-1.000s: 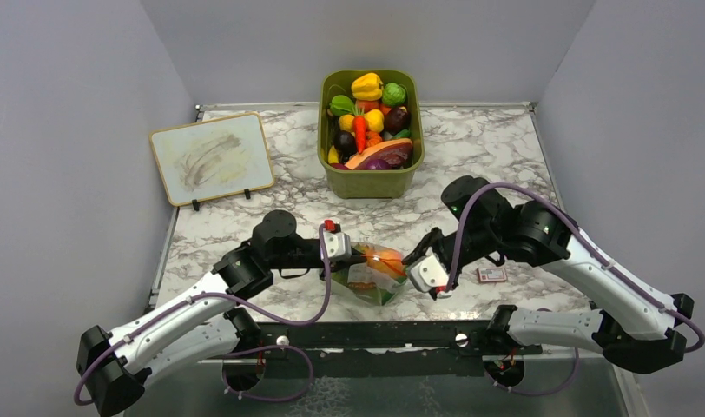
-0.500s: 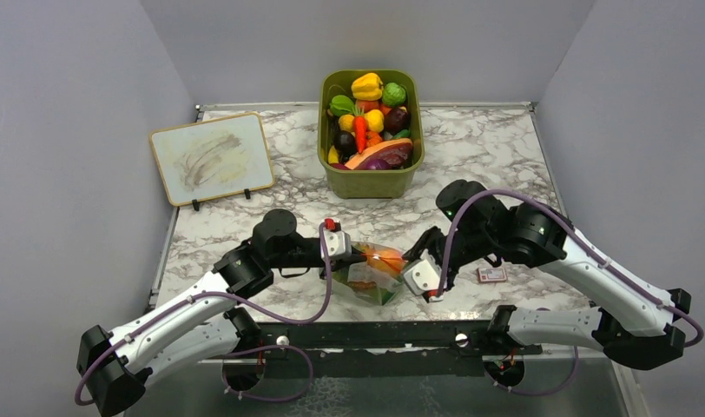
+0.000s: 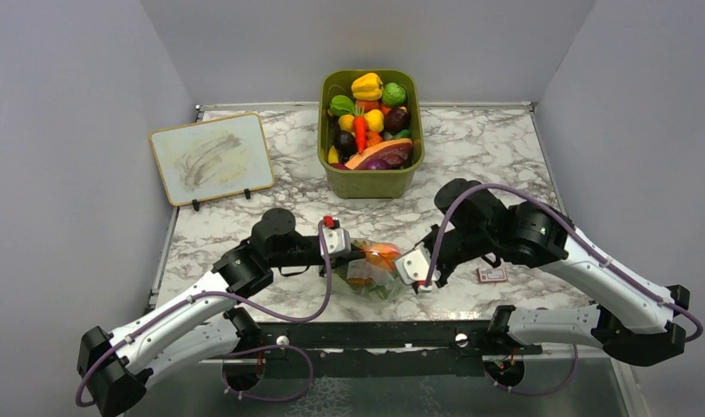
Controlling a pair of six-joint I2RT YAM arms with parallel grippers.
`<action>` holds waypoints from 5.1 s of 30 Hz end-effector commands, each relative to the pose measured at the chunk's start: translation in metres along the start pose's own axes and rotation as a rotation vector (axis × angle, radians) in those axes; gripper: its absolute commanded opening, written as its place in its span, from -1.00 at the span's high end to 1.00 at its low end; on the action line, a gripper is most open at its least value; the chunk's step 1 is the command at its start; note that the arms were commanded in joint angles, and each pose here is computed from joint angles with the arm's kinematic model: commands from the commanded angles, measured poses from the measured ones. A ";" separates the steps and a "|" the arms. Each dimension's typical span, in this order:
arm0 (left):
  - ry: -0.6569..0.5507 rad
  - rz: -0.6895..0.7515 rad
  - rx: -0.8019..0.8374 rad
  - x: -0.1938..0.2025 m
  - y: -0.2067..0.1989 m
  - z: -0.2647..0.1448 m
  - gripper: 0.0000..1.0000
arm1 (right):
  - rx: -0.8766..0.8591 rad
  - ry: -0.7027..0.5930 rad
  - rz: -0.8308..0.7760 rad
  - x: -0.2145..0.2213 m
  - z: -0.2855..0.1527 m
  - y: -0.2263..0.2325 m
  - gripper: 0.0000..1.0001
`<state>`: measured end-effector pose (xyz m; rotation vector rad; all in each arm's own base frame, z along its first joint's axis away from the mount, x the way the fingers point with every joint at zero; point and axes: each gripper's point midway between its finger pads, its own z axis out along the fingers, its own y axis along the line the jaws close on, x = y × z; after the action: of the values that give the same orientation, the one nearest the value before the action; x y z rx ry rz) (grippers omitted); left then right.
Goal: Place the food in the zip-top bag and seal the zipper
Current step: Adjust the zipper food storage bag at the center of the board.
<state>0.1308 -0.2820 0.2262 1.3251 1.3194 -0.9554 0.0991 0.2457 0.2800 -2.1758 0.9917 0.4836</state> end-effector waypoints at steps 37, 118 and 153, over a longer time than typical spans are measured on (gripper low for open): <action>-0.109 -0.035 -0.031 -0.023 0.004 0.000 1.00 | 0.344 -0.220 0.663 -0.039 -0.019 -0.014 0.47; -0.208 -0.221 -0.236 -0.034 0.035 -0.003 1.00 | 0.966 -0.470 1.572 0.041 -0.011 -0.048 0.41; -0.295 -0.332 -0.178 -0.068 0.029 -0.004 1.00 | 0.907 -0.245 1.467 0.071 0.043 -0.031 0.87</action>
<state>0.1624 -0.2831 0.2344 0.8066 1.5849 -1.0901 0.1641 0.2614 0.2319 -0.2707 1.9839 0.7834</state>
